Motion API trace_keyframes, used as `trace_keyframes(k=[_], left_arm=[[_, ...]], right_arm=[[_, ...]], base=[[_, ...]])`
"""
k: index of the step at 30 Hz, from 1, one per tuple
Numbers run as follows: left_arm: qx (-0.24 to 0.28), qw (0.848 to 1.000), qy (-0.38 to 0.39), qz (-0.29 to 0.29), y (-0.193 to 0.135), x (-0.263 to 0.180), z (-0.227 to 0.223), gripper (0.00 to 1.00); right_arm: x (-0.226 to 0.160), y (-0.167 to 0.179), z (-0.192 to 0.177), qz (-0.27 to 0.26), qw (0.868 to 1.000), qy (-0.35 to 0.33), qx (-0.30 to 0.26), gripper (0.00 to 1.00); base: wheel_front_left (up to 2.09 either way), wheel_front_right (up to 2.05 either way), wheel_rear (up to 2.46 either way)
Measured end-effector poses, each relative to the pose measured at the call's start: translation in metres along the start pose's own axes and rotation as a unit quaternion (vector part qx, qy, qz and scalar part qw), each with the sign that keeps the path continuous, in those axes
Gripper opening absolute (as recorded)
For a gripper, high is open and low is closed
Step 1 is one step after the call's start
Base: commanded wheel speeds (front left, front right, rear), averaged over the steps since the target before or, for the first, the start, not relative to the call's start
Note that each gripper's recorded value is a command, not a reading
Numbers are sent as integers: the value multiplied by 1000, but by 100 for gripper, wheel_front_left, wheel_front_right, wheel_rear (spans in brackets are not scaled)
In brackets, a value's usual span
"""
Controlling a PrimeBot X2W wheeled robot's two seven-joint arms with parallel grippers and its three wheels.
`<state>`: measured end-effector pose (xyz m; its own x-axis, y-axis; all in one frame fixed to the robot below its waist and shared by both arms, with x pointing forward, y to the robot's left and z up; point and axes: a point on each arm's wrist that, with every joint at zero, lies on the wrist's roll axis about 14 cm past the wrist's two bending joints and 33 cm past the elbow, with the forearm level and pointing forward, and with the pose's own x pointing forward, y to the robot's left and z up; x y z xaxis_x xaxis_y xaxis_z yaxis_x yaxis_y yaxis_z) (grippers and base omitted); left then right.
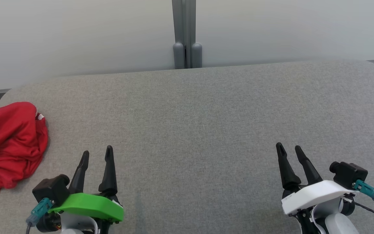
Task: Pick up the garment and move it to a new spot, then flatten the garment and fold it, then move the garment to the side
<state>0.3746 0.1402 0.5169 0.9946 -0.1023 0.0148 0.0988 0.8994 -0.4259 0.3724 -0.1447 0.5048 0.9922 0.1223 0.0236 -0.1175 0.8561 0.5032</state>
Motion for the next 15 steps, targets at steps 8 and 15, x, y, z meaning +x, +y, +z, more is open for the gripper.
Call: trace_keyframes(k=[8,15], left_arm=[[47,999,-7,-13,-6,-2,-1,100],[67,998,-9,-21,-8,-6,-3,100]], right_arm=[[-2,4,2,9,999,-7,-46,100],[-4,6,5,15,997,-14,-75,100]], base=[[0,0,0],[0,0,0]])
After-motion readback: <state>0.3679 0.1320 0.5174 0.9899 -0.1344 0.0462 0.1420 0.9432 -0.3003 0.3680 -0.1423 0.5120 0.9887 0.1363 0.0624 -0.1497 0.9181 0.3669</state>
